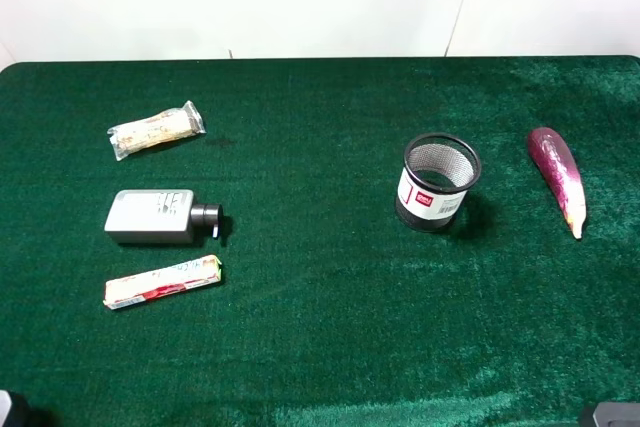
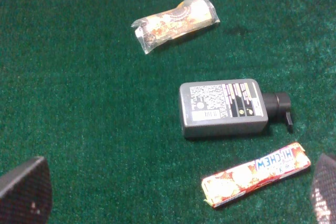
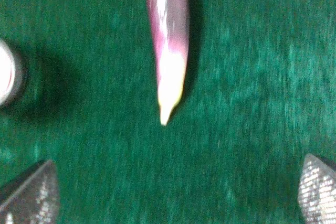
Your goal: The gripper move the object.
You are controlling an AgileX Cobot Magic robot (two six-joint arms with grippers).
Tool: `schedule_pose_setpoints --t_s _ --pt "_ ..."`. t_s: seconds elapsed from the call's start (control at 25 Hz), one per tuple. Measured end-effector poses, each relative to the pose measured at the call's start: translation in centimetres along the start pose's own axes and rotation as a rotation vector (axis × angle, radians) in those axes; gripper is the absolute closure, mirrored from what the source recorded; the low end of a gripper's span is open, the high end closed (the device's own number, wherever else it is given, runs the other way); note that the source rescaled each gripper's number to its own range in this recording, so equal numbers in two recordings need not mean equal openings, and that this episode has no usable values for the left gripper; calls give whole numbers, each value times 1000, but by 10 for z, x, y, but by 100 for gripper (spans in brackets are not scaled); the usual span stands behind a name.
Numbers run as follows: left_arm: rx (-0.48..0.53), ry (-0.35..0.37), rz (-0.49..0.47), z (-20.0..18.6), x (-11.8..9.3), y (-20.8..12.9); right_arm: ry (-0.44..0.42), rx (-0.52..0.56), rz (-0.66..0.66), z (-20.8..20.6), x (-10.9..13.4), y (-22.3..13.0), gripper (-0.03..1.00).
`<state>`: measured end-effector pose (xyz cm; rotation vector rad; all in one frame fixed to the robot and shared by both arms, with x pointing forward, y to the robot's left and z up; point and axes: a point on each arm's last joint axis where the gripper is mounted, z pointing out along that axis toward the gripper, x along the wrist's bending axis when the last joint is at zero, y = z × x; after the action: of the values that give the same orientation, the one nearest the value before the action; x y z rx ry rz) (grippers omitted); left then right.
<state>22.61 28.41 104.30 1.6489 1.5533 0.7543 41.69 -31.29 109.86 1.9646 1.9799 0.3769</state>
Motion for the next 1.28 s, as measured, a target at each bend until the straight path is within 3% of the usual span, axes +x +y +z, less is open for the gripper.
schedule_pose_setpoints --t_s 0.16,0.32,0.64,0.96,1.28 --pt "0 0 0 0 0 0 5 -55 5 -25 4 -41 -3" --pt "0 0 0 0 0 0 15 -180 11 -41 9 -84 -3" --pt "0 0 0 0 0 0 76 -368 10 -39 22 -154 -3" --pt "0 0 0 0 0 0 115 -529 -136 -37 30 -181 -3" --pt "0 0 0 0 0 0 122 -702 -137 -39 32 -186 -3"
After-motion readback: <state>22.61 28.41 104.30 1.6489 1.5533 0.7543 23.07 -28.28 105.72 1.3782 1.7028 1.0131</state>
